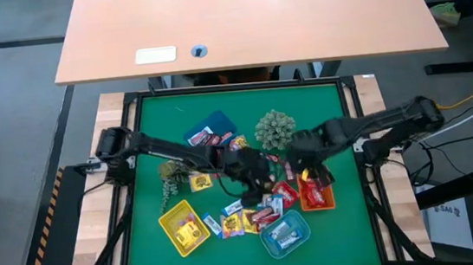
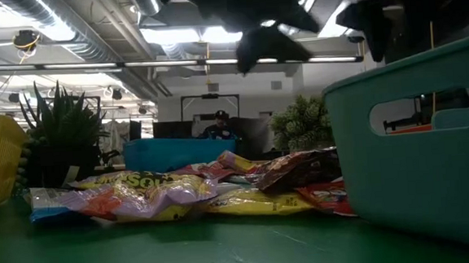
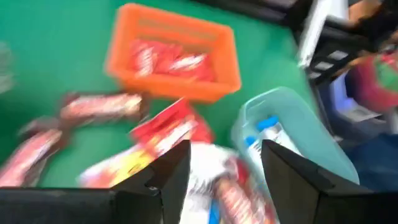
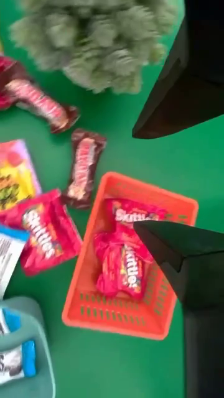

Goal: Sort candy
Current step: Put the brown chocolate into the blue bin

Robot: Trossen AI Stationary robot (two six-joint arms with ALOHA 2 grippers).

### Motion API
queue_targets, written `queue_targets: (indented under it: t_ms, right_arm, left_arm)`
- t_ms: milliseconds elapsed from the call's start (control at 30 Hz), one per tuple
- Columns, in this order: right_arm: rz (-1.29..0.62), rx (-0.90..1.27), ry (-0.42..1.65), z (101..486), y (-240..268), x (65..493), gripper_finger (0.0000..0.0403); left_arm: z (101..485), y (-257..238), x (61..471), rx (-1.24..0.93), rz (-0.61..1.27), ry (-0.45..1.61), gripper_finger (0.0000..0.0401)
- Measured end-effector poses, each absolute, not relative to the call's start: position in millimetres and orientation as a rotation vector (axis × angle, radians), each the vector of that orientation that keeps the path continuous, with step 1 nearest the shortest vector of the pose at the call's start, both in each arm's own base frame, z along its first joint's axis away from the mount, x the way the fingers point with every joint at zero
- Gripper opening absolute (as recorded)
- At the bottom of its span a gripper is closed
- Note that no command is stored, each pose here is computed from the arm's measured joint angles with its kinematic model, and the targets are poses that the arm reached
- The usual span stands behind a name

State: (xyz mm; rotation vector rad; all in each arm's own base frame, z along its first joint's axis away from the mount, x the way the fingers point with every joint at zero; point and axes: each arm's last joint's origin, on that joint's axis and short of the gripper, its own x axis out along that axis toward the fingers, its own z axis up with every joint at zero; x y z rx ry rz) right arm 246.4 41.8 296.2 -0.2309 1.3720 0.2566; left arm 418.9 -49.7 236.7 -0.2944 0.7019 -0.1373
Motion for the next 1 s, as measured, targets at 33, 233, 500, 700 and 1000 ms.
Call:
queue_targets:
  t_ms: [33,233,500,700,1000]
  right_arm:
    - [0.238,-0.21,1.36,295.5,34.8,240.9,0.0227]
    - [0.047,-0.034,1.158,280.8,1.0,213.2,0.0227]
    - [-0.179,0.29,0.957,240.6,-15.0,213.6,0.0227]
    - [-0.301,0.496,0.983,214.9,-15.8,223.8,0.0227]
    - [-0.456,0.648,1.124,184.5,-16.6,234.2,0.0227]
  left_arm:
    - [241.2,-45.6,412.9,-0.271,-0.115,0.73,0.0181]
    - [273.4,-34.2,380.0,-0.123,0.009,0.799,0.0181]
    - [306.1,-25.9,360.7,0.001,0.237,0.696,0.0181]
    - [303.0,-25.8,361.6,0.007,0.244,0.711,0.0181]
    - [302.0,-26.0,361.5,0.007,0.244,0.719,0.0181]
